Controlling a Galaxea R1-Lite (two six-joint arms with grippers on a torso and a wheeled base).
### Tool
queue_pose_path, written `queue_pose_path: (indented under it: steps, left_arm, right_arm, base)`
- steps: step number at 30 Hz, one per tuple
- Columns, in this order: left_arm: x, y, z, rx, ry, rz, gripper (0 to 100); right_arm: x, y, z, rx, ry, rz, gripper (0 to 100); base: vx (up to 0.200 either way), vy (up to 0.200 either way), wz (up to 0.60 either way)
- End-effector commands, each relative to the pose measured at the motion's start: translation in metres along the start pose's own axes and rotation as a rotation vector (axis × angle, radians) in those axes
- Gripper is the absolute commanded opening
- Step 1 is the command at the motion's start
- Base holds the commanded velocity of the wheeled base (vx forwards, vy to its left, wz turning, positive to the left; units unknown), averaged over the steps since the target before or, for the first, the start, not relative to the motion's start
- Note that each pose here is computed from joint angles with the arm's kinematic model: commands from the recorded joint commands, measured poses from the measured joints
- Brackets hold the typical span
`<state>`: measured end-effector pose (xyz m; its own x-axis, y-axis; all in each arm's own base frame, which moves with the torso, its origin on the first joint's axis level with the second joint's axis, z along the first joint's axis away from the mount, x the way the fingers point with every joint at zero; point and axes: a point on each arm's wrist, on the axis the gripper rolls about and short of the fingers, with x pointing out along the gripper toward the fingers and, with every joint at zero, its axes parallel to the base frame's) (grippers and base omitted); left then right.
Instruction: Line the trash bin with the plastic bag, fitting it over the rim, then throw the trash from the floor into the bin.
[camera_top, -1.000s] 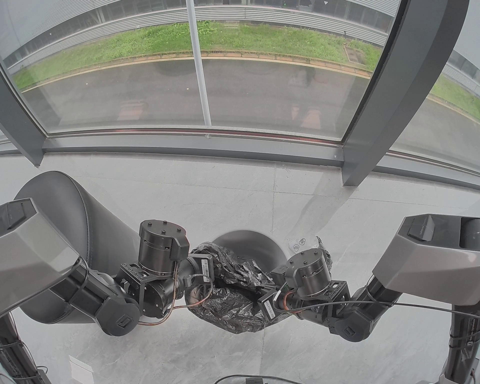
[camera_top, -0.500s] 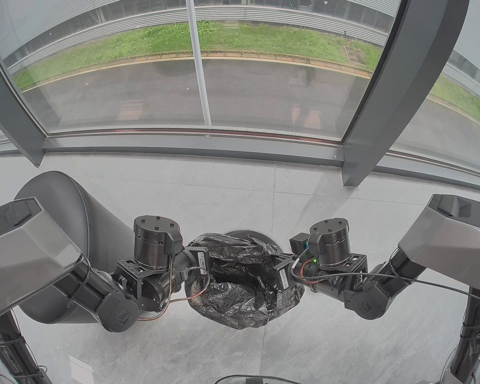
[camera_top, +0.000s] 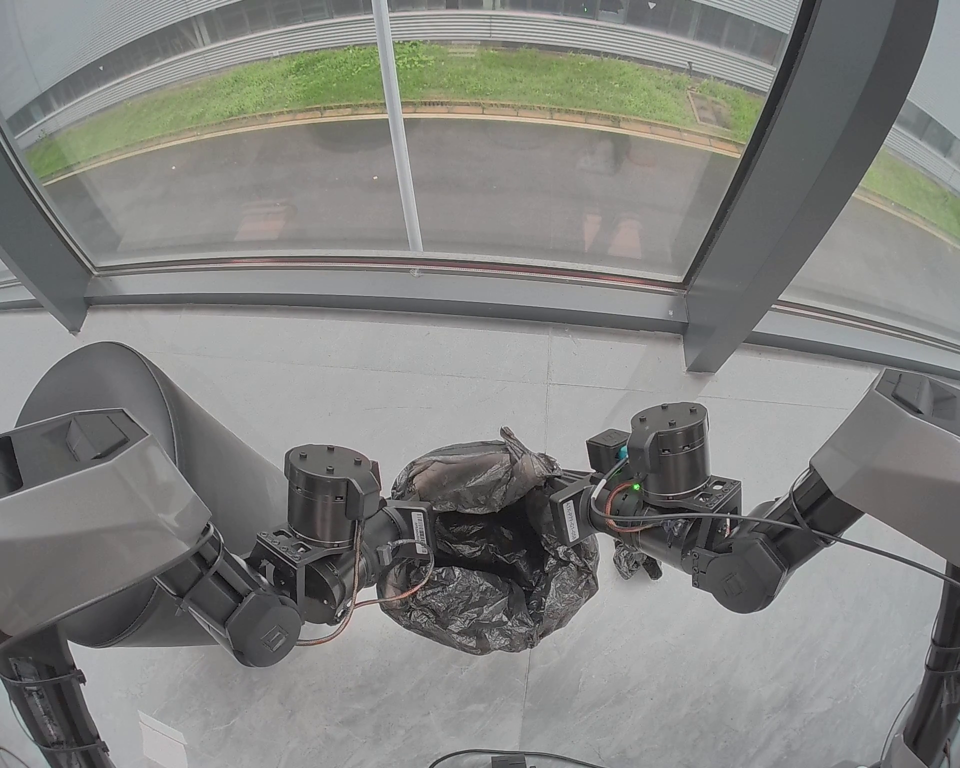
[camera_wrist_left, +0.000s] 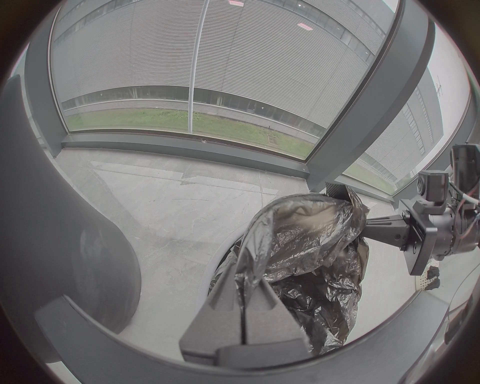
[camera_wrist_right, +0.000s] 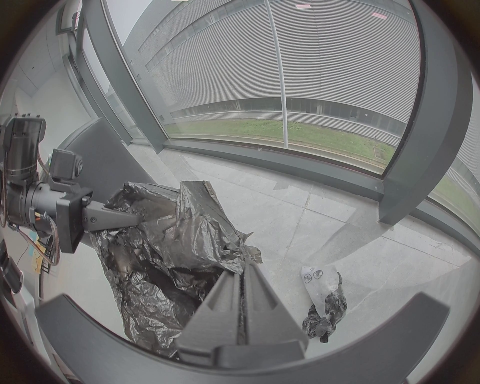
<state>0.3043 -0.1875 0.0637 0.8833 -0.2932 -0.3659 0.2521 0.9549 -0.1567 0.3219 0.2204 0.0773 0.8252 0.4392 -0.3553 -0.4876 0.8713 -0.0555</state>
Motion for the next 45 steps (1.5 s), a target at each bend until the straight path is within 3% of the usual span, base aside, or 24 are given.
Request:
queue_pose_path:
  steps: [1,7,13,26,45]
  left_arm:
    - [0.007,0.003,0.003,-0.007,-0.008,0.007,0]
    - [0.014,0.012,0.007,0.03,-0.02,0.029,0]
    - [0.022,0.019,0.009,0.035,-0.025,-0.005,0]
    - [0.037,0.032,0.009,0.073,-0.024,-0.012,0]
    - [0.048,0.031,0.019,0.105,-0.024,0.004,0]
  right_arm:
    - [0.005,-0.003,0.004,0.0,-0.017,-0.009,0]
    - [0.016,-0.015,0.001,-0.022,-0.011,-0.039,0]
    - [0.022,-0.025,-0.004,-0.02,-0.001,-0.063,0]
    - [0.036,-0.024,-0.009,-0.02,0.002,-0.061,0]
    - [0.036,-0.024,-0.009,-0.02,0.002,-0.061,0]
  base:
    - [0.0,0.0,0.0]
    - [0.0,0.0,0.0]
    - [0.0,0.0,0.0]
    - [0.0,0.0,0.0]
    - [0.0,0.0,0.0]
